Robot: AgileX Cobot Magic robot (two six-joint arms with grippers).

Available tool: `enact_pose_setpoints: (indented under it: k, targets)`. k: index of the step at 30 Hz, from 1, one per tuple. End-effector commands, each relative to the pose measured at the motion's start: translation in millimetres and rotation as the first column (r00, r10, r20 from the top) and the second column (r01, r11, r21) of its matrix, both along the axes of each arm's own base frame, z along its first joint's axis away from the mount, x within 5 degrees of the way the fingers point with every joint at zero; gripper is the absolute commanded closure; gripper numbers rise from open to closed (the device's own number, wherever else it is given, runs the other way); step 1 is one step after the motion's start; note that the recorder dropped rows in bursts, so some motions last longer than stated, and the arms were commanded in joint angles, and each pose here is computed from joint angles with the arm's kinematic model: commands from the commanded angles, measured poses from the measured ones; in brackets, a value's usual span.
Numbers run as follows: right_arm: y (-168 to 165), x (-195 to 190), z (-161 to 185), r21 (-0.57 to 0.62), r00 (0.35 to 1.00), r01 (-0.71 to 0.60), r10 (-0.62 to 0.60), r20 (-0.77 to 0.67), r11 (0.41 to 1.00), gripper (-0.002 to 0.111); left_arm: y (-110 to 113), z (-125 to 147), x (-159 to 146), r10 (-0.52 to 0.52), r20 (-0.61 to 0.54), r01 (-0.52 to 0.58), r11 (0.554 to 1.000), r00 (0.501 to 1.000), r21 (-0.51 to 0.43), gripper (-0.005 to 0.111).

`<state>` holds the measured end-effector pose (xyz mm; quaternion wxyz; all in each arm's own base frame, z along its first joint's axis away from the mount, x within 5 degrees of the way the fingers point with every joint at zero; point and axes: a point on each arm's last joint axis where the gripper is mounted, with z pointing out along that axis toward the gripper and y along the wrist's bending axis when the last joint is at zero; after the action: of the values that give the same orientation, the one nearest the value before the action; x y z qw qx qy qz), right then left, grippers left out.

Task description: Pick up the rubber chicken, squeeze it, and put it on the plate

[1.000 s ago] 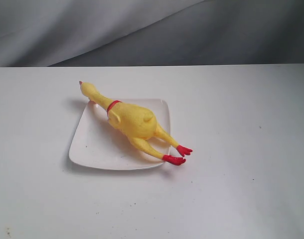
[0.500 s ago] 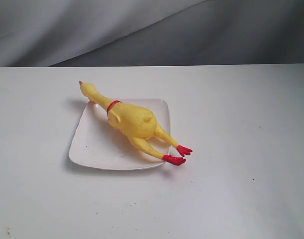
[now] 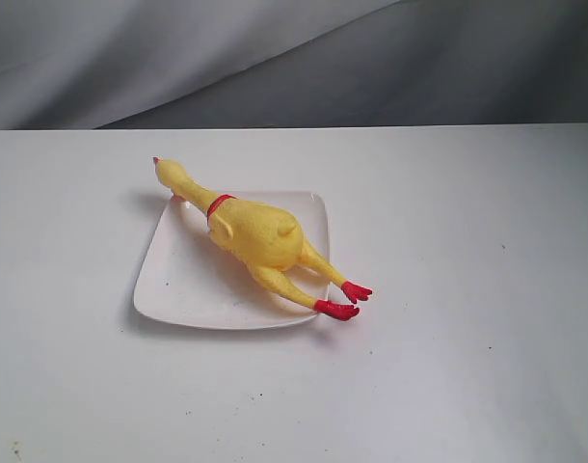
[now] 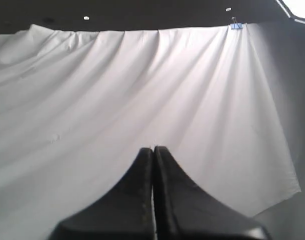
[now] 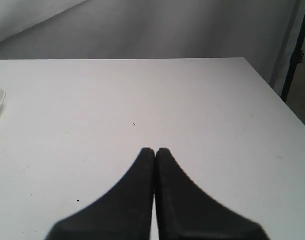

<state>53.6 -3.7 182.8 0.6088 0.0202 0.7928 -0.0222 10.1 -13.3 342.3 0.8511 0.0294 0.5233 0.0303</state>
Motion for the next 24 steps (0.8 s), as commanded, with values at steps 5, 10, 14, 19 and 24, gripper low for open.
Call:
enact_pose_setpoints:
  k: [5, 10, 14, 19, 24]
  targets:
    - [0, 0, -1, -0.003, 1.000, 0.007, -0.007, 0.001, 1.000, 0.108, 1, -10, 5, -0.007, -0.028, 0.006, 0.999, 1.000, -0.033, 0.106]
    - [0, 0, -1, -0.003, 1.000, 0.007, -0.007, 0.001, 1.000, 0.108, 2, -8, 4, 0.002, -0.006, -0.002, 1.000, 1.000, -0.029, 0.106]
    - [0, 0, -1, -0.003, 1.000, 0.007, -0.007, 0.001, 1.000, 0.108, 6, -2, 1, 0.021, 0.072, -0.013, 0.994, 0.997, -0.104, 0.106]
    - [0, 0, -1, -0.003, 1.000, 0.007, -0.007, 0.001, 1.000, 0.108, 14, -5, 2, 0.067, 0.042, -0.056, 0.976, 0.997, -0.212, 0.106]
    - [0, 0, -1, -0.003, 1.000, 0.007, -0.007, 0.001, 1.000, 0.108, 16, -9, 3, 0.110, -0.009, -0.110, 0.982, 0.994, -0.154, 0.106]
